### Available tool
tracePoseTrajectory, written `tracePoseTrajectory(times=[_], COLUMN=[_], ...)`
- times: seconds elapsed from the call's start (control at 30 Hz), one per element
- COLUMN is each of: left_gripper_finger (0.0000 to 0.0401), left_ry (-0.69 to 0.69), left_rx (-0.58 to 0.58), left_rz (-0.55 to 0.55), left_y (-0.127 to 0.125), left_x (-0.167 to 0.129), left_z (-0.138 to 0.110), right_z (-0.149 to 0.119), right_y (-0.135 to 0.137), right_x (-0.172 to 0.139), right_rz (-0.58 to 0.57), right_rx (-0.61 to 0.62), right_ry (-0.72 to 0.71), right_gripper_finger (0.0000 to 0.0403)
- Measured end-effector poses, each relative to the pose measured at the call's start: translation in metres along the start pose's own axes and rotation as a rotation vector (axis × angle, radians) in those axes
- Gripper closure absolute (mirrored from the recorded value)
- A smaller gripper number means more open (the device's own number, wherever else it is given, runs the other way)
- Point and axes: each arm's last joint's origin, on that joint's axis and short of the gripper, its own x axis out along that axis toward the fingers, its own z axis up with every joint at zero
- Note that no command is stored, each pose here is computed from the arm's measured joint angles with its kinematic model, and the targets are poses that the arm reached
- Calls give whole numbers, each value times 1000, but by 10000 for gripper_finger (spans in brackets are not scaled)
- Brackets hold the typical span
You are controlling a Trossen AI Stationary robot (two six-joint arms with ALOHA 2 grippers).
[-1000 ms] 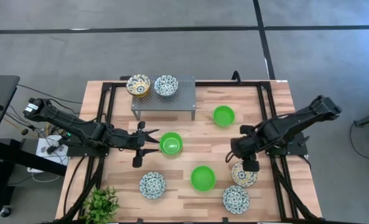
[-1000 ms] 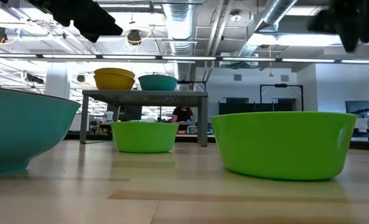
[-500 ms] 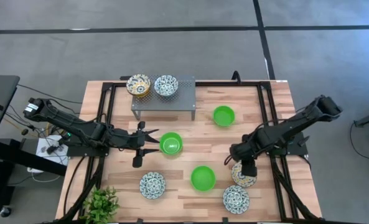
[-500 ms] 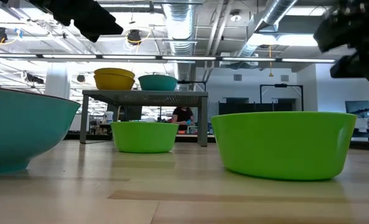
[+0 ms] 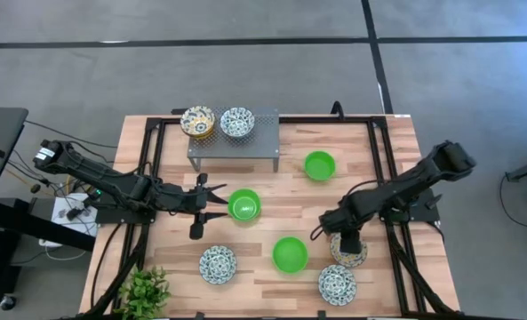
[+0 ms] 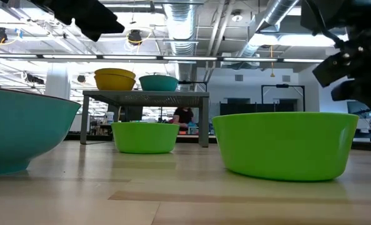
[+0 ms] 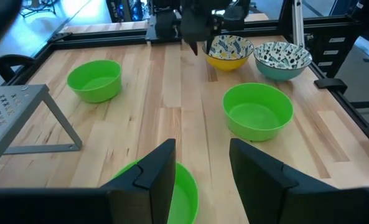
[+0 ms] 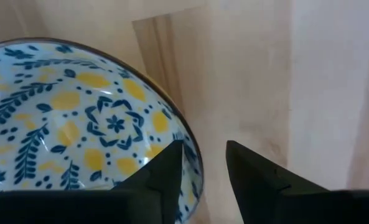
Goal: Pick & Place Mini bowls
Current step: Stack the yellow patterned bowl on the yellow patterned bowl on the shelf
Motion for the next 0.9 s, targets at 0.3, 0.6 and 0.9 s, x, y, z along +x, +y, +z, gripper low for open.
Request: tracePoseTrajectory(times=[0.3, 0.6, 0.9], left_gripper_finger=[248, 248, 248], left_ry=[-17, -137, -206], left_rx=[-5, 171, 356], left_rz=[-1, 3, 0], left_y=[0, 0, -1], left_x=[0, -1, -2], left_z=[2, 14, 20], right_z=[4, 24, 61], right_y=[3, -13, -56], right_x=[3, -34, -74], right_rz=[78, 68, 59], right_rx=[-19, 34, 234], right_ry=[41, -154, -369], right_gripper_finger=[391, 396, 386])
